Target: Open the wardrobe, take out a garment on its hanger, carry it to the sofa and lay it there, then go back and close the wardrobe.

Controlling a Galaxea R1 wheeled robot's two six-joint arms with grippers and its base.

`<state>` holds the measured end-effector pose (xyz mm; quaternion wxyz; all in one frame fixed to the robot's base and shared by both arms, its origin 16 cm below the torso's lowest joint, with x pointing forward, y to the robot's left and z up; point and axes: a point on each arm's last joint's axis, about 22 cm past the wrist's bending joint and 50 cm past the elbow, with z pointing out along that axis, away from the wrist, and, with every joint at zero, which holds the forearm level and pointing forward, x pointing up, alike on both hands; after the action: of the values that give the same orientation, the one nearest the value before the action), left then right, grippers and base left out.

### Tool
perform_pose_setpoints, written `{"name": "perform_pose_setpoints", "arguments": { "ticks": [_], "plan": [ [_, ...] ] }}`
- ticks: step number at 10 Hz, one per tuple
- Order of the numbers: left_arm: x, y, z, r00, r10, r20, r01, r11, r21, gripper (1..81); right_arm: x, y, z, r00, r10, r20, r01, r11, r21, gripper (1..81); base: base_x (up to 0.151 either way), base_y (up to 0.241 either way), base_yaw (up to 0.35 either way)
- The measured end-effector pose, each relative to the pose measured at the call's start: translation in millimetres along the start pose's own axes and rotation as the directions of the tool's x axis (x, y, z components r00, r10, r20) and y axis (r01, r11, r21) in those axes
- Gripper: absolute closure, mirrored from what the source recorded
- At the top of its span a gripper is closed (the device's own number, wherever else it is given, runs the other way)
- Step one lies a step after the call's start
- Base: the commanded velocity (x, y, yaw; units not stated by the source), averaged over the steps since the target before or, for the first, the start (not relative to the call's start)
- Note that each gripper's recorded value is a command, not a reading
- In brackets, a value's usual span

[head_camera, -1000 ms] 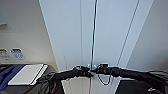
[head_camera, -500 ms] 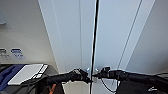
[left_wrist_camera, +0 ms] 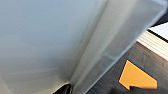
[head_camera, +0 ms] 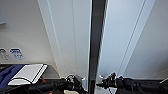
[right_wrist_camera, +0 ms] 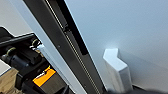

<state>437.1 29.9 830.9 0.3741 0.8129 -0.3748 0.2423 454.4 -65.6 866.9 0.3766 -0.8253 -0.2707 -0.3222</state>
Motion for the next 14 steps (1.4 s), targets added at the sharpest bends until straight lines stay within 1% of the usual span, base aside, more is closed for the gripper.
{"name": "perform_pose_setpoints", "arguments": {
  "ticks": [1,2,3,4,5,6,7,8,9,10,11,12,13,14],
  "plan": [
    [-7,8,-16,0.998,-0.013,-0.053,0.012,1.000,-0.018,1.0,-16,-6,-12,1.000,-0.009,-0.018,0.009,1.000,0.022,1.0,0.000,0.000,0.000],
    [-18,14,-30,0.992,-0.039,-0.124,0.035,0.999,-0.033,1.0,-29,-10,-25,0.999,0.001,-0.047,0.001,0.999,0.045,1.0,0.000,0.000,0.000],
    [-35,20,-46,0.981,-0.081,-0.174,0.074,0.996,-0.046,1.0,-37,-12,-36,0.997,0.011,-0.075,-0.006,0.998,0.065,1.0,0.000,0.000,0.000],
    [-53,24,-63,0.968,-0.118,-0.220,0.110,0.993,-0.048,1.0,-45,-12,-48,0.994,0.035,-0.104,-0.027,0.996,0.084,1.0,0.000,0.000,0.000],
    [-71,26,-80,0.952,-0.155,-0.263,0.149,0.988,-0.044,1.0,-54,-12,-65,0.988,0.070,-0.137,-0.056,0.993,0.103,1.0,0.000,0.000,0.000],
    [-89,28,-97,0.934,-0.189,-0.303,0.187,0.982,-0.036,1.0,-65,-13,-84,0.982,0.105,-0.158,-0.088,0.989,0.115,1.0,0.000,0.000,0.000],
    [-108,27,-116,0.916,-0.221,-0.334,0.228,0.973,-0.019,1.0,-76,-11,-106,0.973,0.146,-0.180,-0.126,0.985,0.122,1.0,0.000,0.000,0.000],
    [-126,25,-139,0.893,-0.250,-0.373,0.272,0.962,0.007,1.0,-86,-8,-128,0.960,0.191,-0.202,-0.169,0.978,0.122,1.0,0.000,0.000,0.000],
    [-145,20,-164,0.863,-0.273,-0.425,0.318,0.947,0.039,1.0,-98,-1,-154,0.942,0.246,-0.229,-0.224,0.968,0.116,1.0,0.000,0.000,0.000],
    [-177,29,-185,0.835,-0.348,-0.427,0.403,0.914,0.043,1.0,-109,6,-180,0.920,0.292,-0.260,-0.273,0.956,0.109,1.0,0.000,0.000,0.000],
    [-241,106,-168,0.829,-0.483,-0.281,0.493,0.869,-0.038,1.0,-123,13,-208,0.899,0.326,-0.293,-0.313,0.945,0.091,1.0,0.000,0.000,0.000],
    [-268,134,-171,0.796,-0.546,-0.261,0.552,0.832,-0.056,1.0,-136,22,-233,0.889,0.323,-0.326,-0.320,0.945,0.063,1.0,0.000,0.000,0.000],
    [-274,96,-201,0.774,-0.515,-0.368,0.561,0.828,0.021,1.0,-150,35,-259,0.853,0.369,-0.369,-0.380,0.924,0.046,1.0,0.000,0.000,0.000],
    [-301,68,-226,0.748,-0.511,-0.423,0.598,0.796,0.096,1.0,-197,37,-266,0.822,0.468,-0.324,-0.489,0.872,0.019,1.0,0.000,0.000,0.000]
  ]
}}
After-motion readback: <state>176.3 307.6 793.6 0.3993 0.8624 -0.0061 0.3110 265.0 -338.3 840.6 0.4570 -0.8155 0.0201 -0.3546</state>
